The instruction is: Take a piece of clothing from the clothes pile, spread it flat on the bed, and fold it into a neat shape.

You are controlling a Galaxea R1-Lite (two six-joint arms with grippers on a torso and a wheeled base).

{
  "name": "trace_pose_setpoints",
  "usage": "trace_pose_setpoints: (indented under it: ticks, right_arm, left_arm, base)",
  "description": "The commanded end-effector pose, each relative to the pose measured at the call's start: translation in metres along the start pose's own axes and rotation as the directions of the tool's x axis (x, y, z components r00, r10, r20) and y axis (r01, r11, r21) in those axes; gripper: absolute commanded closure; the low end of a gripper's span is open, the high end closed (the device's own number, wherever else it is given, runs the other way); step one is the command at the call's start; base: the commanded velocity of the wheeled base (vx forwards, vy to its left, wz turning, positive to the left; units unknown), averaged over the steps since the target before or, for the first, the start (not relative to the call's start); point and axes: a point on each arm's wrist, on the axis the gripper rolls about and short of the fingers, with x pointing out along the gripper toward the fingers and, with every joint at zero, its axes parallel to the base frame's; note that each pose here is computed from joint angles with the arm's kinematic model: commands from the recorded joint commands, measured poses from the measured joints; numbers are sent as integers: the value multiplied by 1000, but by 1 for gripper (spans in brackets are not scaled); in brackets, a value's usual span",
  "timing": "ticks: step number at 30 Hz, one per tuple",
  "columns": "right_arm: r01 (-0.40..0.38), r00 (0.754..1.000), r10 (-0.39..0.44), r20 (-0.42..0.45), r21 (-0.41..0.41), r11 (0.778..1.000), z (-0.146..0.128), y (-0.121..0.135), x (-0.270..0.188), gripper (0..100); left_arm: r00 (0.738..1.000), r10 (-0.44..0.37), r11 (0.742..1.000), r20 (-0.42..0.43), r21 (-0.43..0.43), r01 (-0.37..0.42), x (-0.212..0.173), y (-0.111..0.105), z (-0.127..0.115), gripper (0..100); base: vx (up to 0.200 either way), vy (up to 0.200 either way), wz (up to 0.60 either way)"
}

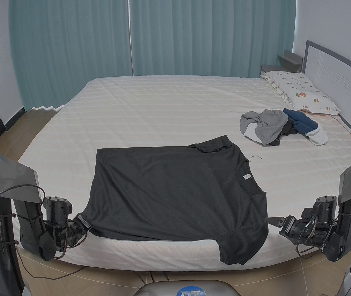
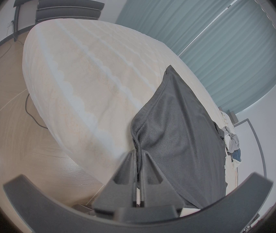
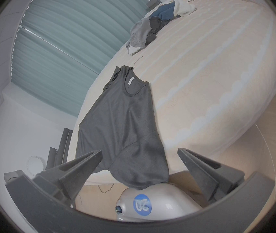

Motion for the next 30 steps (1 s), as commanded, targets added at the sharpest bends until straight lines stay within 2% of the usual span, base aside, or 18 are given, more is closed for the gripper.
trace_pose_setpoints:
  ticks: [1, 4, 9, 16, 19, 20, 24, 30]
  right_arm:
    - [29, 1000, -29, 4, -2, 1000, -1, -11, 24, 0]
    - [21, 999, -20, 43, -12, 1000, 5, -12, 40, 0]
    - [14, 999, -13, 39, -21, 1000, 3, -14, 57, 0]
    - [-26, 996, 30, 81, -54, 998, 13, -10, 77, 0]
    - [-29, 995, 37, 89, -91, 995, 15, -12, 84, 0]
    - [-27, 995, 36, 90, -96, 995, 16, -12, 85, 100]
    - [-32, 993, 46, 112, -127, 991, 29, -7, 96, 100]
    - [-59, 986, 81, 147, -149, 987, 54, 14, 104, 100]
  left_arm:
    - [1000, -10, 1000, 2, -15, 10, 2, 2, -1, 100]
    - [1000, -20, 1000, 13, -16, 20, 2, 2, -1, 100]
    - [999, -25, 1000, 19, -18, 26, 3, 3, -1, 100]
    - [1000, -24, 1000, 18, -18, 24, 3, 3, -2, 100]
    - [1000, -23, 1000, 19, -19, 24, 3, 4, -1, 100]
    - [1000, -23, 1000, 19, -19, 24, 3, 4, -1, 100]
    - [1000, -23, 1000, 19, -19, 24, 3, 4, -1, 100]
    - [1000, -23, 1000, 17, -18, 23, 3, 4, -2, 100]
  base:
    - [0, 0, 0]
    - [0, 0, 0]
    - [0, 0, 0]
    - [0, 0, 0]
    - [0, 0, 0]
    - [0, 0, 0]
    - [0, 0, 0]
    - [0, 0, 0]
